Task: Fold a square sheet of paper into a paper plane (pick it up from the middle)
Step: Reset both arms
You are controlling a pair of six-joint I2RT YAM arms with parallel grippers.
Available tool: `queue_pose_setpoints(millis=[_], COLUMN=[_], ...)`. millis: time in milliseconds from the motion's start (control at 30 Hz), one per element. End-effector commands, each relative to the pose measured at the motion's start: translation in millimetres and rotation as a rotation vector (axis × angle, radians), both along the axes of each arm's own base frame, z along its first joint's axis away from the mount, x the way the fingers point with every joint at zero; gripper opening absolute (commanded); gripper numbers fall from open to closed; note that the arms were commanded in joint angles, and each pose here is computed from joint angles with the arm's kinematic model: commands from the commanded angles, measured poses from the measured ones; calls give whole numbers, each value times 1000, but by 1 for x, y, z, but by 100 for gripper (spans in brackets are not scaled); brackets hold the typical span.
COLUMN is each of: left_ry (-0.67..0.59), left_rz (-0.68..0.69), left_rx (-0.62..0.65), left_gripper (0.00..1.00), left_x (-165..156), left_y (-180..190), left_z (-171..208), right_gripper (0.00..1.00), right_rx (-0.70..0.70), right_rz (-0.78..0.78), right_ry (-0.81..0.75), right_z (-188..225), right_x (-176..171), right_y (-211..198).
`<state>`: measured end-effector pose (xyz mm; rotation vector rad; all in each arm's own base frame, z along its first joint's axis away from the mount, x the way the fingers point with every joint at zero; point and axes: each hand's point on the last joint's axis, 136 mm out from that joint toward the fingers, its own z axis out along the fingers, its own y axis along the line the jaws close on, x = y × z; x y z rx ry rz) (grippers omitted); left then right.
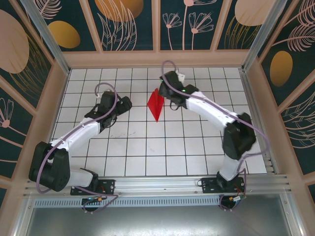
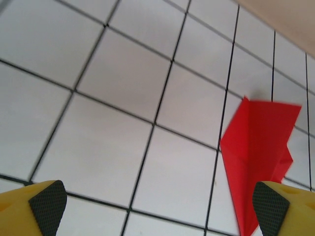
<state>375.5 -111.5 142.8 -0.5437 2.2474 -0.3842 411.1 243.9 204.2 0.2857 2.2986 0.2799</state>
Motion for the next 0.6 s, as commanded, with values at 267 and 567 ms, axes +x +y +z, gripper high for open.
queue_pose_setpoints(millis=[267,567], left_ry=[-294,-383], left_rz=[267,409], left_rx=[403,625], left_gripper=[98,99], left_x=[11,-19], left_y=[97,155], left_z=[52,33], right_gripper=[99,99], right_rx=[-166,-271], right_rz=[-534,-636], right_ry=[-291,-447], right_z=[40,-18], right_x=[-56,-95], right_y=[-238,-317])
